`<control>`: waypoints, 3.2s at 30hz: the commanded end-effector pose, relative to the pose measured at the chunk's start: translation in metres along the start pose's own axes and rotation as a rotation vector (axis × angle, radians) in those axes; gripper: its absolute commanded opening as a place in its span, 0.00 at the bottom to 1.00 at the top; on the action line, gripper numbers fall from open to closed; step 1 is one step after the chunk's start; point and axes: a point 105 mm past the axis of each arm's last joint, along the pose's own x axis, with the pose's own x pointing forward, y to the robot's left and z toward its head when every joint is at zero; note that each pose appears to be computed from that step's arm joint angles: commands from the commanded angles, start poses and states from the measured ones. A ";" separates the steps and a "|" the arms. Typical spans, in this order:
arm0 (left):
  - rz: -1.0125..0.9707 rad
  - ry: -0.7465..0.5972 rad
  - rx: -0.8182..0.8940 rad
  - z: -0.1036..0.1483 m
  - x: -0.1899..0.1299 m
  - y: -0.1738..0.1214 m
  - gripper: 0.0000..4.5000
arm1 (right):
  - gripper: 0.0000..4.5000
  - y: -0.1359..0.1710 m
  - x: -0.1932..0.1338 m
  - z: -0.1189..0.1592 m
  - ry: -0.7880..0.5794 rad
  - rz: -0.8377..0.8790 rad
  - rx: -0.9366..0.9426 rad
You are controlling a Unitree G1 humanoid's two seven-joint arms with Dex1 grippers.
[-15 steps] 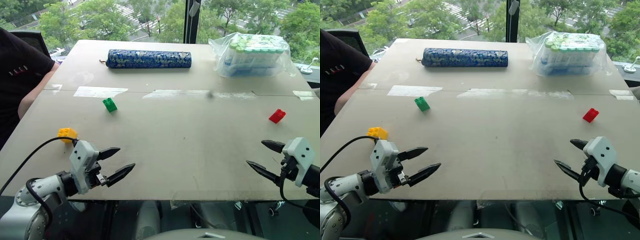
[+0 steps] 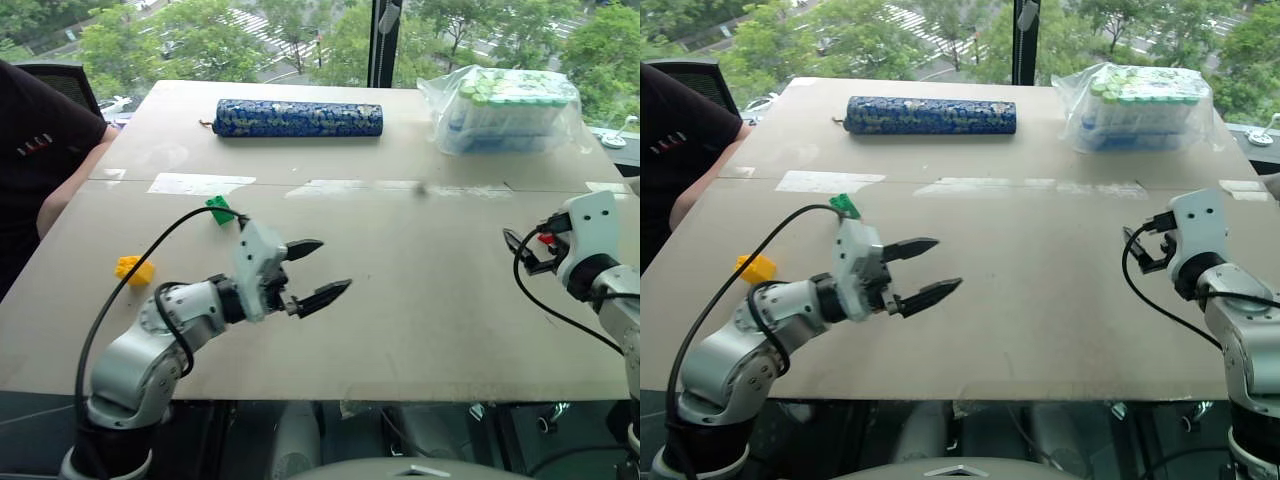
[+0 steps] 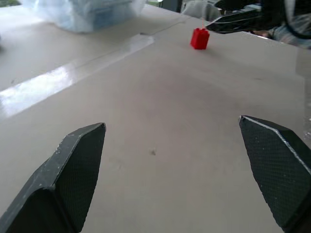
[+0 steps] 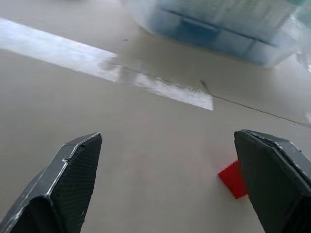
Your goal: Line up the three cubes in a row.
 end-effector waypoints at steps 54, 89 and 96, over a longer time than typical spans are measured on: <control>-0.118 0.062 -0.019 -0.002 -0.066 -0.016 1.00 | 0.28 0.178 0.016 0.011 -0.106 1.391 -0.680; -0.059 0.073 -0.028 0.003 -0.067 -0.017 1.00 | 0.69 0.180 0.026 0.009 -0.072 1.498 -0.787; 0.039 0.045 -0.067 0.002 -0.070 -0.008 1.00 | 0.99 0.175 0.022 0.014 -0.120 1.490 -0.770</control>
